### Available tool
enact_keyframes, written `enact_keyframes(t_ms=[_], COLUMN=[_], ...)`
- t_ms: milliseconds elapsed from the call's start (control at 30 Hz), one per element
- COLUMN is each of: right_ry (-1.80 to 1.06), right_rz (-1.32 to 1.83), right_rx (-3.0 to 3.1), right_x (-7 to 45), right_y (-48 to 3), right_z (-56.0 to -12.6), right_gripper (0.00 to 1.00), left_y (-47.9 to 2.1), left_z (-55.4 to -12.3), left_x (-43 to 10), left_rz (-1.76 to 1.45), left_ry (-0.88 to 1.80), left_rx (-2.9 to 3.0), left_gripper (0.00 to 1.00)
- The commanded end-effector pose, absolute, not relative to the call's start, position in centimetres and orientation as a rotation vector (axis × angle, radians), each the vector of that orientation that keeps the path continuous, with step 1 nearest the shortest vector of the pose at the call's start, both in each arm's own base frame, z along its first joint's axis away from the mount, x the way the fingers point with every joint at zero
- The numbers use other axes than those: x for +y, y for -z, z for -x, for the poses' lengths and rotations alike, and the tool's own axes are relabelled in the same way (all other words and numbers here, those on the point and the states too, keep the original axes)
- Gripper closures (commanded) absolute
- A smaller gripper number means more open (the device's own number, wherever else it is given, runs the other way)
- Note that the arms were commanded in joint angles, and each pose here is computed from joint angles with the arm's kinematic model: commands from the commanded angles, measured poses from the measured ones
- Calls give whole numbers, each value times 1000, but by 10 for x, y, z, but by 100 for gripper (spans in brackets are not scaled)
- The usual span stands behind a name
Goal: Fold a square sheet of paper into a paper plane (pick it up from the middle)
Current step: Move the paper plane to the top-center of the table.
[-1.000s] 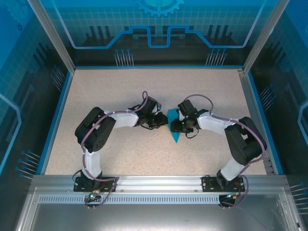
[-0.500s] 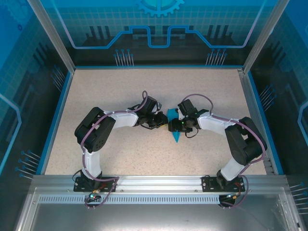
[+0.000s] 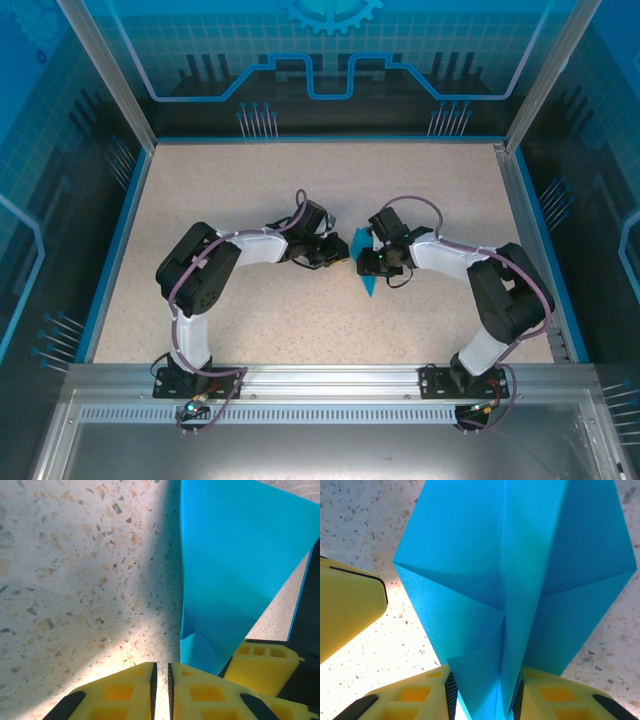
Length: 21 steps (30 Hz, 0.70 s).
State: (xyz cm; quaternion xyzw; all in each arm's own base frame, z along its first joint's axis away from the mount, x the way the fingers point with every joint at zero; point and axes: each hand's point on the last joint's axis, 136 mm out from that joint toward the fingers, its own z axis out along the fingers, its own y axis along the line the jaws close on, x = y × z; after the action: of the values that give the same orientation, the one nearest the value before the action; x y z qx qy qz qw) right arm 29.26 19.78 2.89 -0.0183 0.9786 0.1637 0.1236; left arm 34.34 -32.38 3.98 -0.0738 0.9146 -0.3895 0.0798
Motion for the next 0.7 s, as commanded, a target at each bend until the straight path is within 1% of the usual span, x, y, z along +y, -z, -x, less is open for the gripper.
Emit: enact_keyframes(t_ms=[0,233,433,600,667], right_ry=[-438,-399,-375,-366,-355], right_rz=[61,38,21,9,6], right_rx=[2851,2843,2846,2840,2844], right_x=[200,196,194,193,192], right_y=[-38,-43,-42,-43,-42], right_z=[-293,-295,-296,-299,-300], right_gripper=[65,66,76,80,84], left_y=[-38,-40,-43,-41,-43], left_z=[-348,-348,-348,-346,-347], left_x=[-324,-325,-324,-323,-322], left_rz=[217,218,215,228,232], left_ry=[1155,1164,1167,1161,1156], left_rx=[2753,2748,2736,2743,2737], left_gripper=[83,82,78,75,73])
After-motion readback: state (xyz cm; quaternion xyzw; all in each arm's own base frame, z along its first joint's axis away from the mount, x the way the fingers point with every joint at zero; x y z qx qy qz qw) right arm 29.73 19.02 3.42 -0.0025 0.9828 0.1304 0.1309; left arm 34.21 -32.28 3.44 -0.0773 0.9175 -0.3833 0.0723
